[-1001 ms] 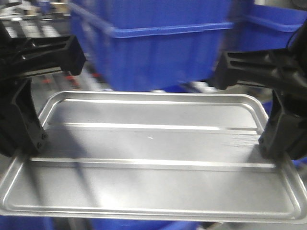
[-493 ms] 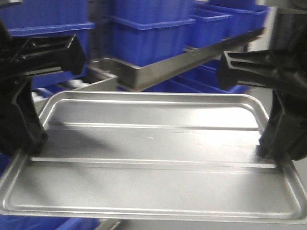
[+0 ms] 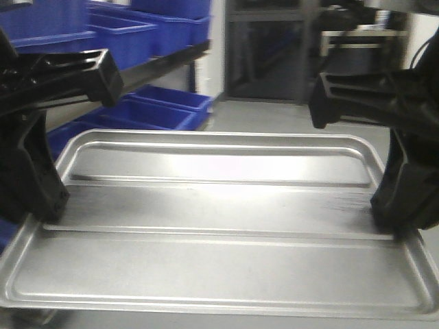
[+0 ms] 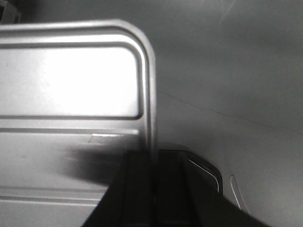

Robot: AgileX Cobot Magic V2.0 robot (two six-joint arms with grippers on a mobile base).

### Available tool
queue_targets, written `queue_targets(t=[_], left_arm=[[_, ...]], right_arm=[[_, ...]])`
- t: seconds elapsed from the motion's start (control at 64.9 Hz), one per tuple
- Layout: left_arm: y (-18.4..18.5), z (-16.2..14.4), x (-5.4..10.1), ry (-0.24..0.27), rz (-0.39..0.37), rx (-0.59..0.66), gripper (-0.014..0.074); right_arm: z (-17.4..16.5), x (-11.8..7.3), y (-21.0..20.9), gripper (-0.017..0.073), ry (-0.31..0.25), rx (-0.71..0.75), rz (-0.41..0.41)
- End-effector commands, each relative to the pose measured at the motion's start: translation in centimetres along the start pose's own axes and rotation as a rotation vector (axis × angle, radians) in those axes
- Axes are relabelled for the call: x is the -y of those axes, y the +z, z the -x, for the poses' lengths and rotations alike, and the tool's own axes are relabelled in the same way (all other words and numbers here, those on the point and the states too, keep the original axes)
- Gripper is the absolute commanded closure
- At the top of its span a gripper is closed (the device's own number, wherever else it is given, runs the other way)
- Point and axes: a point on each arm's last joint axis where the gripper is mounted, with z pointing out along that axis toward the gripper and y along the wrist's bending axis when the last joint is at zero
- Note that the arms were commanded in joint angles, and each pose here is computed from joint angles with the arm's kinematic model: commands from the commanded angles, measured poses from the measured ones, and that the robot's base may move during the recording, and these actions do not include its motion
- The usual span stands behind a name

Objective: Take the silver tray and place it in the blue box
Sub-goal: 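Hold the tray with both grippers while the base turns and drives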

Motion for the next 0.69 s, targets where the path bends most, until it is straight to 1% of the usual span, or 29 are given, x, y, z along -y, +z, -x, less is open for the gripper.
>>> queue_targets(t=[0.0,0.678], left_arm=[[-1.11,0.33,-0.20,0.023,0.012,0.035,0.0698],[-1.11,0.33,-0.22,0.023,0.014,0.034,0.0697]], right_arm=[[0.76,0.44,-1.02,0.0496,-0.025,0.052,-0.029],[0.76,0.44,-1.02,0.0496,-0.025,0.052,-0.029]])
